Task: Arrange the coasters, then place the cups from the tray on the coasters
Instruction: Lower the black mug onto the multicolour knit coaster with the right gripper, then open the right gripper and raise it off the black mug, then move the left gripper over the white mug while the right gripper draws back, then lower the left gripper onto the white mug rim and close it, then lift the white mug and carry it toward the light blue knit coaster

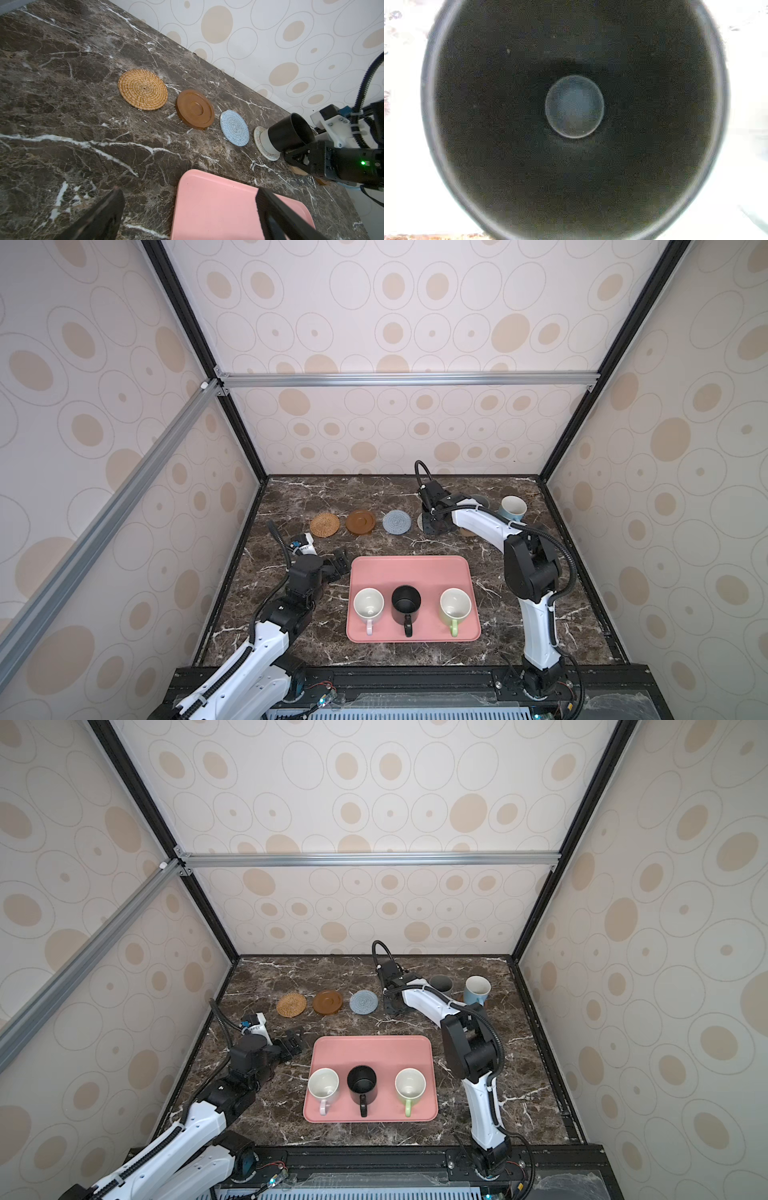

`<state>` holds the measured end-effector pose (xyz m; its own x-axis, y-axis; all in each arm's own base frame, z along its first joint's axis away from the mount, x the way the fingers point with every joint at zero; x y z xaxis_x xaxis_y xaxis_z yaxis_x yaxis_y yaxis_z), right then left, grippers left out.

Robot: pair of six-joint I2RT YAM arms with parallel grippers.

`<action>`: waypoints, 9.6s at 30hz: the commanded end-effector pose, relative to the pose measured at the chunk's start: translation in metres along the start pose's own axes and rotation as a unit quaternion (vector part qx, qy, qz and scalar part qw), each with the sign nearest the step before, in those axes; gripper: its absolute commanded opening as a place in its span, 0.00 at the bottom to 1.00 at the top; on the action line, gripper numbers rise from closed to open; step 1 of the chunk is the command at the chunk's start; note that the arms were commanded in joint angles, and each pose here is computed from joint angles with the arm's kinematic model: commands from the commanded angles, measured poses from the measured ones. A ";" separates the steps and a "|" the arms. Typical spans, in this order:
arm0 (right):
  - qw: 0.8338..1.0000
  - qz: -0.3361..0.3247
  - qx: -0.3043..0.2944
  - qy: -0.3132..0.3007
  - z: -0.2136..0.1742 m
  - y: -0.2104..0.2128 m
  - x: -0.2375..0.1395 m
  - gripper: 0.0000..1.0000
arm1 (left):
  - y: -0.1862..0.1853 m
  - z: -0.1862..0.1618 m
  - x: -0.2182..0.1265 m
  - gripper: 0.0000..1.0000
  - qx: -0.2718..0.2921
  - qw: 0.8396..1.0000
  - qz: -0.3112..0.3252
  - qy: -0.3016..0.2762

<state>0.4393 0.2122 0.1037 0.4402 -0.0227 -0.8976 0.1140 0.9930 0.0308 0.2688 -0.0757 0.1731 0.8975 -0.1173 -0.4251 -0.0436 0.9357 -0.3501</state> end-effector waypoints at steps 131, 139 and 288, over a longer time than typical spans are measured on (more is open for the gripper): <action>0.974 0.107 0.201 -0.015 -0.035 -0.093 -0.095 0.45 | -0.070 -0.139 -0.086 0.53 0.173 0.889 -0.034 0.422; 0.974 0.100 0.203 -0.019 -0.039 -0.098 -0.096 0.45 | -0.064 -0.142 -0.080 0.50 0.192 0.888 -0.008 0.419; 0.977 0.121 0.176 0.006 -0.081 -0.113 -0.123 0.44 | -0.168 0.006 0.205 0.05 0.155 0.953 0.017 0.260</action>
<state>0.3079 0.1157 0.1725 0.4855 0.2094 -0.8488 0.3191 0.8615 0.3950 0.4476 -0.2523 0.1208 0.4937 -0.1383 -0.8586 0.1560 0.9853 -0.0690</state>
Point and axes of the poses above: each gripper's point midway between its finger pads, its own x axis out along the fingers, its own y axis along the line the jaws close on, z = x × y, the point moved 3 cm from there along -x, back along the fingers, and after that the axes turned 9 degrees about x, right-handed, at the moved point
